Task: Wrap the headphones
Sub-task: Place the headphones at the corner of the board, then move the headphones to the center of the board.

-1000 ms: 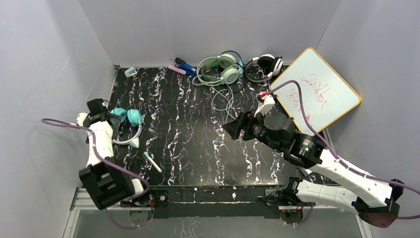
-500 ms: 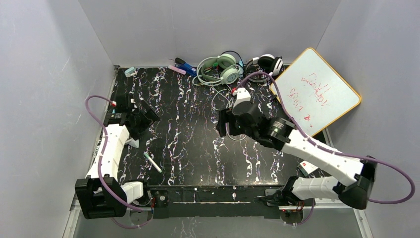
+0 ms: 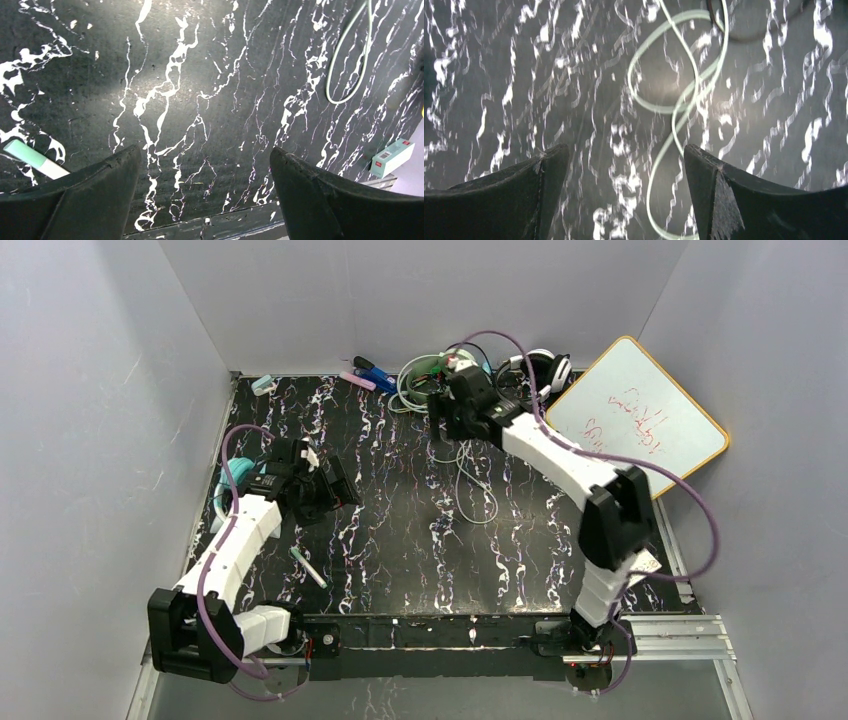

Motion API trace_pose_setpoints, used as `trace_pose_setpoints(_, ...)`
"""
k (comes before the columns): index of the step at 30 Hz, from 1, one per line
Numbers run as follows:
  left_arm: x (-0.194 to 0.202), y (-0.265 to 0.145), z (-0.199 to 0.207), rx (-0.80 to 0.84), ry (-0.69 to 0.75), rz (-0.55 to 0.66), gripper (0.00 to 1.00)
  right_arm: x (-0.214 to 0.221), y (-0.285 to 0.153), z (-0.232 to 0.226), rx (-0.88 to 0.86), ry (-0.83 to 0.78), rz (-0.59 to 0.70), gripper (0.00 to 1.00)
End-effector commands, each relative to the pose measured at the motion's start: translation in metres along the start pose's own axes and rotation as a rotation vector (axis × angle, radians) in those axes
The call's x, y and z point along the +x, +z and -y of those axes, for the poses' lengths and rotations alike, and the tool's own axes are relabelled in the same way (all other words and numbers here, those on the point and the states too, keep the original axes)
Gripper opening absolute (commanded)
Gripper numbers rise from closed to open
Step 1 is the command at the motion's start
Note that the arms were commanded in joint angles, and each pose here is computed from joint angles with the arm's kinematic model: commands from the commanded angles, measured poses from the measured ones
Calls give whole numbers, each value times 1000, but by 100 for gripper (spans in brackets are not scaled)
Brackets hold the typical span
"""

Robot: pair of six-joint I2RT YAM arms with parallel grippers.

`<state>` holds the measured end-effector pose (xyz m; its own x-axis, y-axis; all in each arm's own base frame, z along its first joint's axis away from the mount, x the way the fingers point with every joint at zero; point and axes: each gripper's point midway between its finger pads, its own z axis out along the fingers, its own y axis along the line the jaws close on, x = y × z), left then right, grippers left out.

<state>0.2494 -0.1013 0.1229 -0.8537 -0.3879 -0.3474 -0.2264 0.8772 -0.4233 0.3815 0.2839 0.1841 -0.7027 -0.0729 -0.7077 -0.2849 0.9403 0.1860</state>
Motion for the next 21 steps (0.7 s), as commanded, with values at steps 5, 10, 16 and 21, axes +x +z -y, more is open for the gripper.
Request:
trace_pose_setpoints(5, 13, -9, 17, 139, 82, -2, 98, -102, 93, -19, -69, -93, 127, 94)
trace_pose_setpoints(10, 18, -7, 18, 157, 85, -14, 98, -109, 156, -8, -107, -42, 155, 94)
trace_pose_setpoints(16, 18, -7, 18, 154, 87, -12, 98, -118, 207, -11, -177, 40, 248, 89)
trace_pose_setpoints(21, 14, -8, 20, 155, 86, -7, 98, -117, 232, -13, -161, 57, 305, 85)
